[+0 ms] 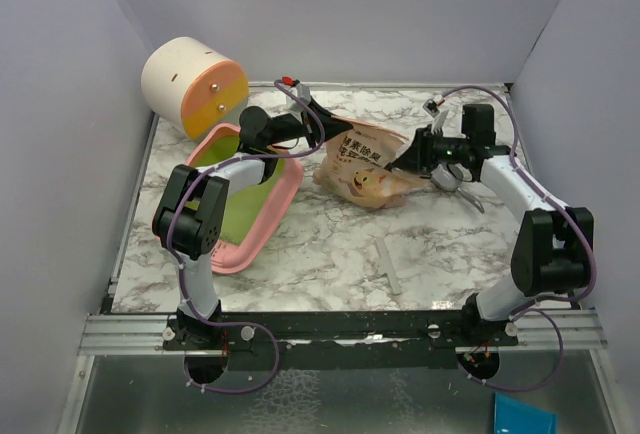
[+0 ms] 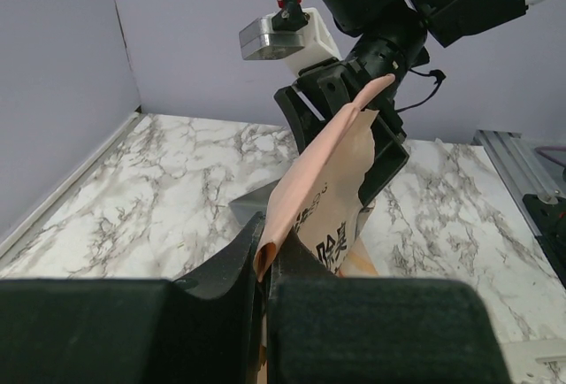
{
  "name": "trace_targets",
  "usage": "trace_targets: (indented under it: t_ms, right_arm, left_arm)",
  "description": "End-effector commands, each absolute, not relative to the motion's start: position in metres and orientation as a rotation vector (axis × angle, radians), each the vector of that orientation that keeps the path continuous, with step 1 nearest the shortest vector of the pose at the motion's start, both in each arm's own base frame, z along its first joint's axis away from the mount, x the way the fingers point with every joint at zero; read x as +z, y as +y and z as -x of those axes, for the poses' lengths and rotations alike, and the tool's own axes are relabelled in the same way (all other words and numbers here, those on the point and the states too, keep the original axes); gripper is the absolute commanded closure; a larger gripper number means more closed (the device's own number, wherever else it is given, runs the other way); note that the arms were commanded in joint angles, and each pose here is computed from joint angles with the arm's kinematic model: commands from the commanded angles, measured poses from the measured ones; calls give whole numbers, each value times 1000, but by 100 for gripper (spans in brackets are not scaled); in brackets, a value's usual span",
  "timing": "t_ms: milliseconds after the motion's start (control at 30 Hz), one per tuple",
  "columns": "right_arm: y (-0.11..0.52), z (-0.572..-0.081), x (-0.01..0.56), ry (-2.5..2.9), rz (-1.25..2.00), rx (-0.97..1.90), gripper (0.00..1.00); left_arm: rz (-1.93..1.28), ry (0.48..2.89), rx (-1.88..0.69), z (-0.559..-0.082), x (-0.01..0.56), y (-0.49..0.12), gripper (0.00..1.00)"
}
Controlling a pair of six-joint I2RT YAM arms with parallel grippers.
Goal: Fill the litter box with clean litter
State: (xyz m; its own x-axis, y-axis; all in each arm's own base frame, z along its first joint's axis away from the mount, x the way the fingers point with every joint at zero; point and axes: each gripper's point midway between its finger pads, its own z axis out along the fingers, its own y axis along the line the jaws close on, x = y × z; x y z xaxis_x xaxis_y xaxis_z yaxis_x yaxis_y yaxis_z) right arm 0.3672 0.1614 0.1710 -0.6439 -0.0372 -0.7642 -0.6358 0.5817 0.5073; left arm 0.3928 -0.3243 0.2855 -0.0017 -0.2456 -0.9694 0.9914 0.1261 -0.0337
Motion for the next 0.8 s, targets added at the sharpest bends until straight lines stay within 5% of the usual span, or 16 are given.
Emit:
trace_targets:
  t_ms: [0,33,133,167,767]
  right_arm:
    - [165,-372,159,2124,555,962,61]
    - [166,-373,154,2145,548,945,64]
    - [157,-387,138,2253,432,808,97]
    - [153,-393,137,2268,357,768,99]
    - [112,-423,253,1902,-260,604,99]
  left_arm:
    - [-925,826,-1123,-382,357,-317,100]
    - [-923,826,-1125,-382,358,-317,100]
    - [-924,825,-1127,-382,359,-317,100]
    - [-928,828,-1130,-381,358,-317,100]
    - [-969,789,-1141,-345,348,-304,100]
